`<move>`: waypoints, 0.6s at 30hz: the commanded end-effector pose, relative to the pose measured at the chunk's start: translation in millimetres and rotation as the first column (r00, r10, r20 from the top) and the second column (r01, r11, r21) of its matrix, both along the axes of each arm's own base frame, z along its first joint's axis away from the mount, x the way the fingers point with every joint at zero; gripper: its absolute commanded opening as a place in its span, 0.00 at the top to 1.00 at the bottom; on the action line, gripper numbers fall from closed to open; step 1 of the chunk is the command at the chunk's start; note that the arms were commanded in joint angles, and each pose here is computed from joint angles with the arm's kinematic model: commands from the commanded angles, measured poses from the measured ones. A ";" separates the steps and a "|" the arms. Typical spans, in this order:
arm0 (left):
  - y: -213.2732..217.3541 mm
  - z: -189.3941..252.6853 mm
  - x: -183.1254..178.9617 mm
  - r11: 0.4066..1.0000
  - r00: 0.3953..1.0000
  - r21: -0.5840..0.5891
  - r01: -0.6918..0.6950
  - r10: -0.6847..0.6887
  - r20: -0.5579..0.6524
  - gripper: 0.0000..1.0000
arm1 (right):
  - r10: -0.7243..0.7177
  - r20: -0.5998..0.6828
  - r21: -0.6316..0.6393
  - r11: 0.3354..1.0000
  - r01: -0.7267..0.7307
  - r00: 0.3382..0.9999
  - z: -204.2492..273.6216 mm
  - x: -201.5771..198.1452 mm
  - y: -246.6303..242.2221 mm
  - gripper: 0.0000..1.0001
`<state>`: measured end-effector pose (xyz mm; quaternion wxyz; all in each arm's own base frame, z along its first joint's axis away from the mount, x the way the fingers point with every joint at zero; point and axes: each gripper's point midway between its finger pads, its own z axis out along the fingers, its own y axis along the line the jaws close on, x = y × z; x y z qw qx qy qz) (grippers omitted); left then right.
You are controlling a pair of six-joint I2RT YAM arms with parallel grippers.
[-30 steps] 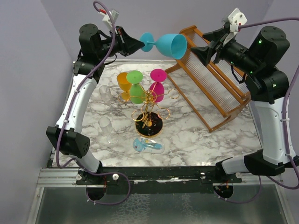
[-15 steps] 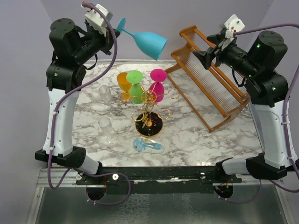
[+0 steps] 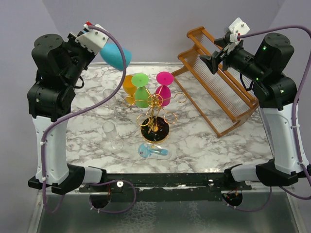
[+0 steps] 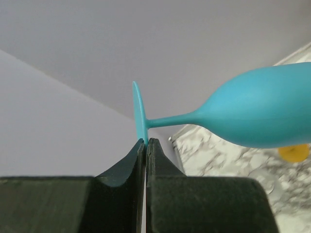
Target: Place the wine glass upside down on the wine glass rack
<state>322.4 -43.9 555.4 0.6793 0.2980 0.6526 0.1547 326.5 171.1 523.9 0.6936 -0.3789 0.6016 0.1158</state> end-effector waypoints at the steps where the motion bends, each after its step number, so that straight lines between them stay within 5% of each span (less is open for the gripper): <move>1: 41.4 -39.5 3.1 0.950 0.976 0.269 -0.159 0.192 -0.099 1.00 | -0.017 0.010 -0.008 1.000 0.017 1.000 1.7 -5.9 -5.8 0.31; 8: 32.0 -93.3 14.8 0.903 0.962 0.429 -0.010 0.125 -0.241 1.00 | -0.014 0.005 -0.015 1.000 0.014 1.000 -2.4 -6.9 -5.9 0.31; 18: 3.1 -129.0 22.1 0.861 0.935 0.463 0.212 -0.040 -0.352 1.00 | -0.029 0.008 -0.026 0.999 0.030 1.000 -5.1 -5.5 -8.9 0.31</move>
